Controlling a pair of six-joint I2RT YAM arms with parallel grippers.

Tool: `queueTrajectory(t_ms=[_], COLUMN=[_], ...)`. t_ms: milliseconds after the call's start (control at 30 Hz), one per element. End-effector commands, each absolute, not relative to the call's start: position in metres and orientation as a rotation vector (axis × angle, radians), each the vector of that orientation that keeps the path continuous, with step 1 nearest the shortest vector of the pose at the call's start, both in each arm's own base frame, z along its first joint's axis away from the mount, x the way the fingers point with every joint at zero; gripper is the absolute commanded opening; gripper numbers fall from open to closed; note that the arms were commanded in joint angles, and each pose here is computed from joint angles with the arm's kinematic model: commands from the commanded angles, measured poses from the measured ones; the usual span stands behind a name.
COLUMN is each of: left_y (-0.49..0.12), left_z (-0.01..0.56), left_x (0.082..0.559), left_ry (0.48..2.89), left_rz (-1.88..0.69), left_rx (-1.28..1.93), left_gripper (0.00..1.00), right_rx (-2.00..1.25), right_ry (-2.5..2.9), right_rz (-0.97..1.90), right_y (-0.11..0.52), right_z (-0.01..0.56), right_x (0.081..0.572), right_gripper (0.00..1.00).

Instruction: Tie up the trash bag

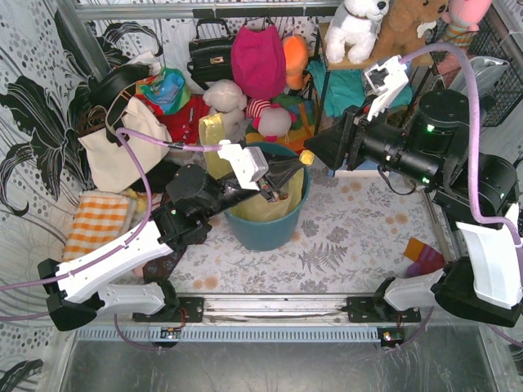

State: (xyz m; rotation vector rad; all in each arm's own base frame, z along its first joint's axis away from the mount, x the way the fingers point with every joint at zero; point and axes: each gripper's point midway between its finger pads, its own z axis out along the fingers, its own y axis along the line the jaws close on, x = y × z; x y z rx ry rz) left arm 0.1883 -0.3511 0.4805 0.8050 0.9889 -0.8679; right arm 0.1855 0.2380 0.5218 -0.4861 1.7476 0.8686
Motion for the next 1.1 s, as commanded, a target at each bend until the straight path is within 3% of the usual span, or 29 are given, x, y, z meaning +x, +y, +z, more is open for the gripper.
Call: queueTrajectory(t_ms=[0, 300, 567, 667, 833, 967, 1067], left_y=[-0.345, -0.343, -0.344, -0.343, -0.343, -0.342, -0.343], left_z=[0.497, 0.501, 0.502, 0.502, 0.504, 0.504, 0.504], left_x=[0.177, 0.185, 0.189, 0.189, 0.189, 0.189, 0.189], left_ry=[0.940, 0.958, 0.967, 0.967, 0.965, 0.963, 0.965], left_rz=[-0.905, -0.879, -0.867, -0.864, -0.865, -0.864, -0.865], left_rx=[0.788, 0.754, 0.745, 0.740, 0.737, 0.736, 0.736], left_gripper=[0.00, 0.00, 0.00, 0.00, 0.00, 0.00, 0.01], right_rx=[-0.471, -0.497, -0.488, -0.490, -0.502, -0.498, -0.494], right_ry=[1.710, 1.783, 1.807, 1.809, 1.824, 1.829, 1.818], right_rz=[0.889, 0.901, 0.891, 0.892, 0.901, 0.899, 0.900], right_y=[0.237, 0.239, 0.237, 0.237, 0.241, 0.242, 0.241], right_z=[0.532, 0.516, 0.510, 0.509, 0.504, 0.503, 0.506], right_x=[0.185, 0.178, 0.178, 0.178, 0.178, 0.178, 0.179], right_gripper=[0.41, 0.48, 0.29, 0.40, 0.38, 0.27, 0.01])
